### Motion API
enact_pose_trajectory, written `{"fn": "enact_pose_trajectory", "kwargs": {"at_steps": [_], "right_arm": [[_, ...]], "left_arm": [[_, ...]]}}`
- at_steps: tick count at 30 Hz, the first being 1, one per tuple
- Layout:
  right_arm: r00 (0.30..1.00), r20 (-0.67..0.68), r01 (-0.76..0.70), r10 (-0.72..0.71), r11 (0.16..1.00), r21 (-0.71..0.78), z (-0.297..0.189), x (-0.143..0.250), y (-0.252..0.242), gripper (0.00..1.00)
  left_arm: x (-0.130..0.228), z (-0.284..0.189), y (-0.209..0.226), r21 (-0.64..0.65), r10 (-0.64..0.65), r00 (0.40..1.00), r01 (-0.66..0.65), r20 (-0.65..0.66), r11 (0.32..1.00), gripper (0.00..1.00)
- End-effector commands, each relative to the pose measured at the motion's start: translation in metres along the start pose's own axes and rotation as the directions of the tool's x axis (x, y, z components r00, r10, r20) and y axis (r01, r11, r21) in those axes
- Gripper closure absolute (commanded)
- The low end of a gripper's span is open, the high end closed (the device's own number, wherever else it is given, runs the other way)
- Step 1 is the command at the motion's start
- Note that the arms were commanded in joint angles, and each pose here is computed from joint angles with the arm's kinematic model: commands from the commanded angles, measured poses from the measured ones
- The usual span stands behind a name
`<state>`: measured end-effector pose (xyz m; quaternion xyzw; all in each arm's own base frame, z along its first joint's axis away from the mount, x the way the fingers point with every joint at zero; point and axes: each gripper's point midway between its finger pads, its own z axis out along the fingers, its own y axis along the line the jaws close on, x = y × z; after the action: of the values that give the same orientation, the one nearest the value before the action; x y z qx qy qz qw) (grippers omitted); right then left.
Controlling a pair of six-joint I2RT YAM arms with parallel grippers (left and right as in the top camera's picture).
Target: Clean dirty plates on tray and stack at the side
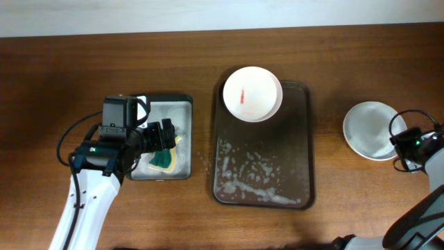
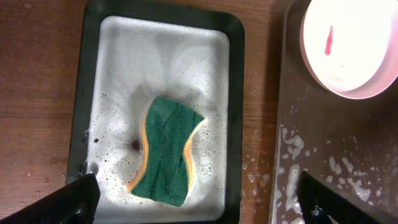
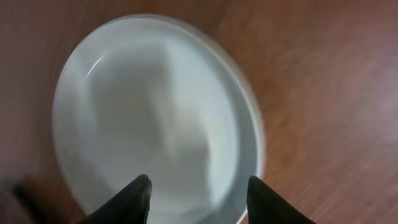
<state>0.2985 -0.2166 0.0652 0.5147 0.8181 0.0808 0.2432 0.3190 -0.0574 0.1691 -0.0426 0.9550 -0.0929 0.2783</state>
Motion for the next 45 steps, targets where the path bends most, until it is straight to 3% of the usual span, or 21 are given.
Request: {"fn": "enact_pose_trajectory", "kwargs": {"at_steps": [1,3,5,8,10,17,19,20,22,27,31,37,38,39,42,45], "right_arm": [[0.951,0.055,0.305,-0.303,0.904,-0.300,-0.048,0.016,0.114,0.48],[0.835,0.093,0.530,-0.543,0.745,-0.404,-0.064,0.068,0.174,0.48],[0.629,0.134,0.740,-0.766,0.536,-0.406,-0.057,0.140,0.217,0.45],[0.465,0.174,0.876,-0.868,0.422,-0.235,-0.022,0.182,0.241,0.44],[0.426,0.198,0.902,-0.883,0.399,-0.163,0.008,0.192,0.252,0.44],[0.471,0.174,0.873,-0.865,0.428,-0.235,0.096,0.221,0.254,0.53],[0.500,0.144,0.855,-0.854,0.461,-0.239,0.100,0.223,0.249,0.86],[0.499,0.137,0.855,-0.856,0.461,-0.238,0.100,0.224,0.247,0.96],[0.503,0.085,0.848,-0.860,0.473,-0.238,0.091,0.226,0.238,0.96],[0.570,-0.055,0.795,-0.820,0.567,-0.214,0.014,0.221,0.209,0.96],[0.633,-0.279,0.715,-0.722,0.683,-0.149,-0.044,0.235,0.151,0.96],[0.740,-0.419,0.569,-0.526,0.822,-0.025,-0.024,0.261,0.101,0.94],[0.729,-0.432,0.571,-0.530,0.820,-0.043,-0.024,0.265,0.100,0.64],[0.700,-0.440,0.587,-0.563,0.804,-0.095,-0.027,0.269,0.105,0.57],[0.558,-0.324,0.700,-0.764,0.643,-0.310,-0.069,0.262,0.143,0.54],[0.478,-0.161,0.806,-0.863,0.504,-0.309,-0.102,0.236,0.156,0.54]], "left_arm": [[-0.007,-0.007,-0.003,0.016,0.019,0.999,-0.019,0.026,1.000,0.01],[-0.007,-0.007,-0.003,0.016,0.019,0.999,-0.019,0.026,1.000,0.01],[-0.007,-0.007,-0.003,0.016,0.019,0.999,-0.019,0.026,1.000,0.01],[-0.007,-0.007,-0.003,0.016,0.019,0.999,-0.019,0.026,1.000,0.01],[-0.007,-0.007,-0.003,0.016,0.019,0.999,-0.019,0.026,1.000,0.01],[-0.007,-0.007,-0.003,0.016,0.019,0.999,-0.019,0.026,1.000,0.01],[-0.007,-0.007,-0.003,0.016,0.019,0.999,-0.019,0.026,1.000,0.01],[-0.007,-0.007,-0.003,0.016,0.019,0.999,-0.019,0.026,1.000,0.01],[-0.007,-0.007,-0.003,0.016,0.019,0.999,-0.019,0.026,1.000,0.01],[-0.007,-0.007,-0.003,0.016,0.019,0.999,-0.019,0.026,1.000,0.01],[-0.007,-0.007,-0.003,0.016,0.019,0.999,-0.019,0.026,1.000,0.01],[-0.007,-0.007,-0.003,0.016,0.019,0.999,-0.019,0.026,1.000,0.00],[-0.007,-0.007,-0.003,0.016,0.019,0.999,-0.019,0.026,1.000,0.01],[-0.007,-0.007,-0.003,0.016,0.019,0.999,-0.019,0.026,1.000,0.01],[-0.007,-0.007,-0.003,0.016,0.019,0.999,-0.019,0.026,1.000,0.01],[-0.007,-0.007,-0.003,0.016,0.019,0.999,-0.019,0.026,1.000,0.01]]}}
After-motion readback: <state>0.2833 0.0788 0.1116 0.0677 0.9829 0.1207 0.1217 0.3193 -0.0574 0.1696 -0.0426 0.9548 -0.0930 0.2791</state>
